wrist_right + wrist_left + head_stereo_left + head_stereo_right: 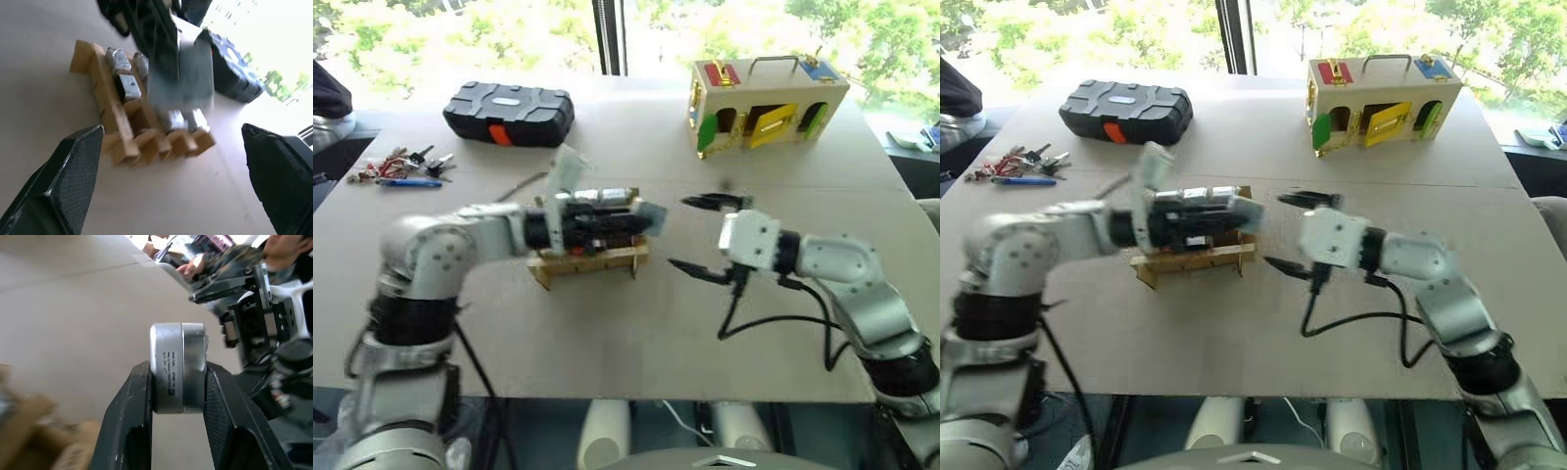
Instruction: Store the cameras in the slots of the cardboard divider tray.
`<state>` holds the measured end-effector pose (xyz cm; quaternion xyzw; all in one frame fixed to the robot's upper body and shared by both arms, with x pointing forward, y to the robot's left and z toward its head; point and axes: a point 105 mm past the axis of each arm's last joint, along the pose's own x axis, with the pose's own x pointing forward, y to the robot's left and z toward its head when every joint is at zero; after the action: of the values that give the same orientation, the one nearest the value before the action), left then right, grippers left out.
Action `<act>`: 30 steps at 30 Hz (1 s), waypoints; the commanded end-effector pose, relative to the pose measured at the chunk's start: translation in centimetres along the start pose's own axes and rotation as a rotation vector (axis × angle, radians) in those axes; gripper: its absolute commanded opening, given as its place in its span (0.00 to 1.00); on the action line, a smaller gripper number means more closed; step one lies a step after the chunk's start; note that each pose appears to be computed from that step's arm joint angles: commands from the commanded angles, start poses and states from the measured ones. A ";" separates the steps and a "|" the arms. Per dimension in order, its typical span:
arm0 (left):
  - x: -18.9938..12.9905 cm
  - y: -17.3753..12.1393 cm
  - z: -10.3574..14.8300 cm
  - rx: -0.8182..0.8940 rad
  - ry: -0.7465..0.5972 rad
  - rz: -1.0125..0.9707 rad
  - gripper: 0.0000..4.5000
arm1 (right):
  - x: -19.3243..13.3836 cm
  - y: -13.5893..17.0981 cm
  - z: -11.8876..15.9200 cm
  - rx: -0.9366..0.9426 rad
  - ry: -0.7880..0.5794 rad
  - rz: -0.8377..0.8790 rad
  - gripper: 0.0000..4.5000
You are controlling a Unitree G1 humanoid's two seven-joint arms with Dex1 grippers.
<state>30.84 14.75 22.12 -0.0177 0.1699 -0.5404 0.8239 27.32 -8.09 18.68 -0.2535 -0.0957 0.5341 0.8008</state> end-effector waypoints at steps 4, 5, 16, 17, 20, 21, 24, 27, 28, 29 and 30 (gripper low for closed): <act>-0.5 1.5 1.2 0.217 0.135 -0.067 0.19 | -2.5 -0.3 2.3 0.082 -0.103 0.050 1.00; -0.3 1.6 1.1 0.225 0.188 -0.084 0.19 | -2.7 -0.4 2.2 0.087 -0.101 0.056 1.00; 1.3 3.6 -0.3 0.302 0.451 -0.164 0.19 | -2.0 0.2 1.9 0.079 -0.108 0.054 1.00; 1.3 3.8 -0.6 0.319 0.472 -0.168 0.19 | -2.0 0.3 1.8 0.079 -0.108 0.053 1.00; 1.7 4.6 -1.0 0.364 0.514 -0.160 0.19 | -1.9 0.6 1.8 0.079 -0.108 0.047 1.00; 1.8 4.8 -1.2 0.388 0.530 -0.161 0.19 | -1.9 0.6 1.8 0.077 -0.107 0.043 1.00; 2.0 5.3 -1.5 0.419 0.558 -0.164 0.19 | -1.9 0.7 1.9 0.075 -0.105 0.032 1.00; 2.1 5.4 -1.6 0.450 0.592 -0.177 0.19 | -2.1 0.7 2.0 0.073 -0.097 0.021 1.00; 2.1 5.4 -1.6 0.468 0.608 -0.177 0.19 | -2.1 0.7 2.0 0.072 -0.094 0.018 1.00; 2.1 5.5 -1.6 0.487 0.621 -0.176 0.19 | -2.1 0.7 2.1 0.071 -0.092 0.016 1.00; 2.2 5.6 -1.6 0.512 0.634 -0.175 0.19 | -2.1 0.7 2.1 0.071 -0.091 0.013 1.00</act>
<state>35.75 15.27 17.61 0.3090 0.2882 -0.6187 0.6623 25.52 -9.22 19.41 -0.1895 -0.0928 0.5565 0.8036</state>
